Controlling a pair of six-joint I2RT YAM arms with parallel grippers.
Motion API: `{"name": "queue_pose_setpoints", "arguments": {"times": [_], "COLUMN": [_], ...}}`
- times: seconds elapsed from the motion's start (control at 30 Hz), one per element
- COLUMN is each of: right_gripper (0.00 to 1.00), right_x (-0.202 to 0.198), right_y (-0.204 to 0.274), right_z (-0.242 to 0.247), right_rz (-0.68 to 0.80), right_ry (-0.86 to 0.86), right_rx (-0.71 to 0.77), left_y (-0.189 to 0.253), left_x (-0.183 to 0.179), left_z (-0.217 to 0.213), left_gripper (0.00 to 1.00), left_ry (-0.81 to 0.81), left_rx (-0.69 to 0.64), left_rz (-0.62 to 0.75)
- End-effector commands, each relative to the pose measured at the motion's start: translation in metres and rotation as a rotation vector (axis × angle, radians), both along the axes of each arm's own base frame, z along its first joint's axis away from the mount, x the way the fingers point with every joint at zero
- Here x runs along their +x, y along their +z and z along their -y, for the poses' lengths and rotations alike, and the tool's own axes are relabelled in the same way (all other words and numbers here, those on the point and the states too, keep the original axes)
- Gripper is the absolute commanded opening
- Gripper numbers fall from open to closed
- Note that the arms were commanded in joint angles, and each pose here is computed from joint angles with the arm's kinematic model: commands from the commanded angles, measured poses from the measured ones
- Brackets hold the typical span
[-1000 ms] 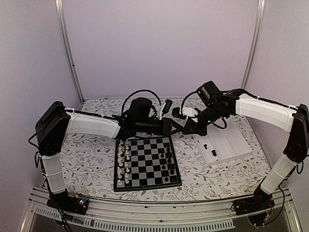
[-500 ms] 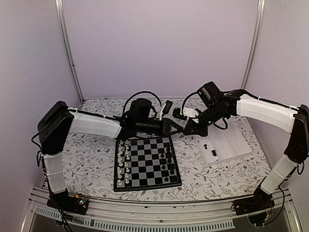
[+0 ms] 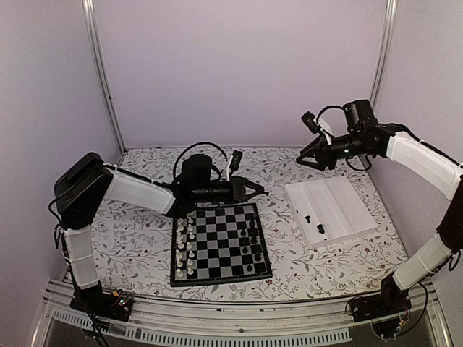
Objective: Set up the chess pieces on the board
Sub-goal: Place the chess piece on the chessboard.
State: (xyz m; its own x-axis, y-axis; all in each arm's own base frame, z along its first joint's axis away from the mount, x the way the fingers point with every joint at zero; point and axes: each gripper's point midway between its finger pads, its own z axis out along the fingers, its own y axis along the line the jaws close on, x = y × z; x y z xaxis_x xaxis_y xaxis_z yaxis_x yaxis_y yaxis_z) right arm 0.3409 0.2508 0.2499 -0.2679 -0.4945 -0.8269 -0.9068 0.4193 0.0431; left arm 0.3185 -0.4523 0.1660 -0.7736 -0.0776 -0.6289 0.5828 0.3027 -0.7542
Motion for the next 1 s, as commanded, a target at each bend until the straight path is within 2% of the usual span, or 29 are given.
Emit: {"name": "queue_pose_setpoints", "arguments": {"times": [0.0, 0.17, 0.33, 0.63, 0.97], "right_gripper": [0.42, 0.44, 0.46, 0.46, 0.39], "right_x": [0.007, 0.003, 0.002, -0.003, -0.010], "right_y": [0.050, 0.042, 0.033, 0.025, 0.027], "right_z": [0.005, -0.010, -0.022, -0.038, -0.045], "right_rz": [-0.219, -0.483, -0.632, -0.671, -0.675], "right_ry": [-0.024, 0.032, 0.064, 0.095, 0.139], "right_rx": [0.362, 0.515, 0.564, 0.556, 0.559], "left_y": [0.073, 0.093, 0.104, 0.114, 0.113], "left_x": [0.010, 0.014, 0.016, 0.015, 0.013], "left_z": [-0.010, -0.016, -0.010, 0.009, 0.028], "left_gripper": [0.13, 0.13, 0.13, 0.13, 0.13], "left_ry": [0.078, 0.128, 0.124, 0.076, 0.042], "left_rx": [-0.210, -0.273, -0.313, -0.340, -0.348], "left_rz": [0.151, 0.206, 0.227, 0.231, 0.224]}}
